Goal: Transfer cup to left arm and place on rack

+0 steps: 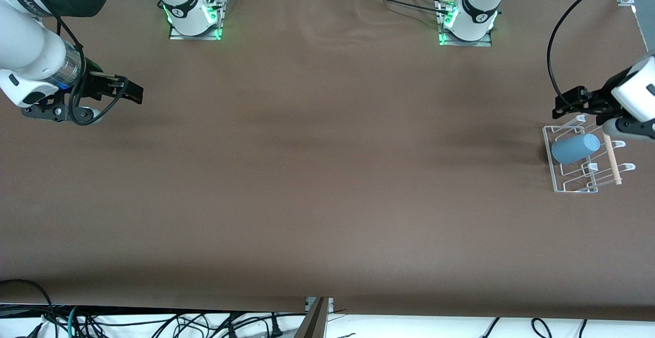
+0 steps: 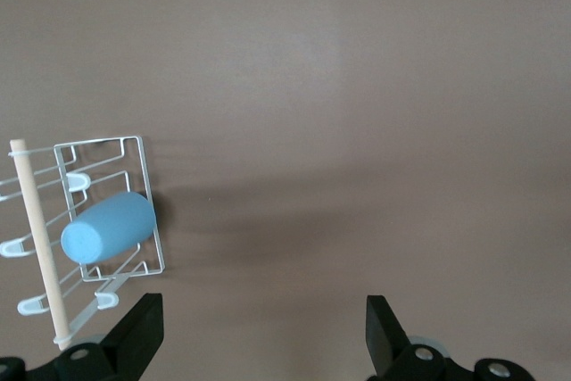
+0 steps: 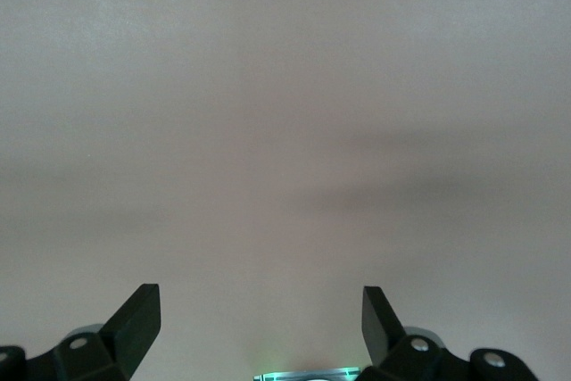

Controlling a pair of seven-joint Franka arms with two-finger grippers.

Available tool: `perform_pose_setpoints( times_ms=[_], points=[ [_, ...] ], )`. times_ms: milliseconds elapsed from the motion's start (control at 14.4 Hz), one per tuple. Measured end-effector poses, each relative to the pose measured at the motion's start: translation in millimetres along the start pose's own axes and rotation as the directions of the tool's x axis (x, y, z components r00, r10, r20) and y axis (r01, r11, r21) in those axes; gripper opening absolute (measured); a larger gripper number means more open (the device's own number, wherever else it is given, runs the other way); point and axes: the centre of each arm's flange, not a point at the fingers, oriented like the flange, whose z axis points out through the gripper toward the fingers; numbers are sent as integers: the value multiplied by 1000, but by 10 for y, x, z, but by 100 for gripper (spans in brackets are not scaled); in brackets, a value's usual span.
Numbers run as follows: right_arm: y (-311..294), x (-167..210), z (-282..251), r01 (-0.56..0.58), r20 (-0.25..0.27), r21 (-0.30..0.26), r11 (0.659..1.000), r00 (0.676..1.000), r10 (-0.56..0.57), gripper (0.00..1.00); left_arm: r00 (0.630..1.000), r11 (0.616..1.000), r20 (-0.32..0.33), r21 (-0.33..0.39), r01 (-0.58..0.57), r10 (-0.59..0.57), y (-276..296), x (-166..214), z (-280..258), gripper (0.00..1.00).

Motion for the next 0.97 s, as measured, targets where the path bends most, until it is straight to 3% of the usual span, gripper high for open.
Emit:
perform_pose_setpoints(
  times_ms=[417,972],
  points=[
    [-1,2,2,0,0,0,1000,1000,0,100,992,992,-28,-2,122,-122,128,-320,76,100],
    [-1,3,5,0,0,0,1000,1000,0,100,990,991,-24,-2,136,-136,157,-327,89,100]
  ],
)
